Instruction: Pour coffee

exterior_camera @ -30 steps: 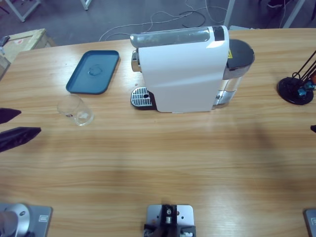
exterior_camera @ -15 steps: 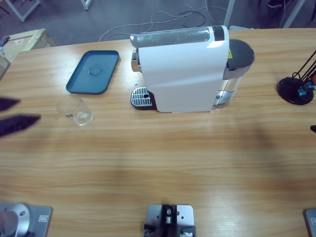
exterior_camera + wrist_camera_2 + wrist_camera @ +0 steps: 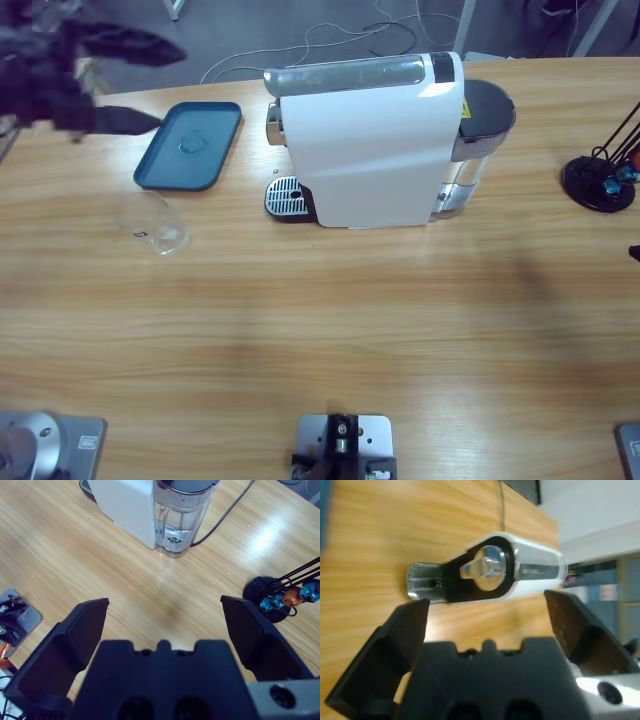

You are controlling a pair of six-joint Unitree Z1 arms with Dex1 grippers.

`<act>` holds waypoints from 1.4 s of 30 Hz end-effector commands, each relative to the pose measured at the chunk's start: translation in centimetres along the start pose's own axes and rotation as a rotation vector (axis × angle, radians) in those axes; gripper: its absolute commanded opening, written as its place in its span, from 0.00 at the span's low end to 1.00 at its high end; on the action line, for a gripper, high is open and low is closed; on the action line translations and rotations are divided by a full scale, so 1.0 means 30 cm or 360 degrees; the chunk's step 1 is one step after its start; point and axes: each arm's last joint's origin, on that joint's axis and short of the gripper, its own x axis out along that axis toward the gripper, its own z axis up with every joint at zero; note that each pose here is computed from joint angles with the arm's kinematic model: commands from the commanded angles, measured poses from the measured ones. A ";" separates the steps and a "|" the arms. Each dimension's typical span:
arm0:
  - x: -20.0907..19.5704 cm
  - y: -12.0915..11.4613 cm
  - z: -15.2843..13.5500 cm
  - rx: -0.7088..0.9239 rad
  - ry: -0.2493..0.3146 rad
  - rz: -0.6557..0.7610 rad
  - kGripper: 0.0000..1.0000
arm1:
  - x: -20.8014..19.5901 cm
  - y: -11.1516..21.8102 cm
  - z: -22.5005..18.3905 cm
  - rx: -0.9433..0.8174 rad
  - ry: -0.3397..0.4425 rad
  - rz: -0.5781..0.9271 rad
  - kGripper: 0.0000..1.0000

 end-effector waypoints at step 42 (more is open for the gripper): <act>0.176 -0.366 0.161 0.0045 0.0128 -0.0709 0.00 | 0.059 -0.010 0.003 0.0021 0.0043 -0.0070 1.00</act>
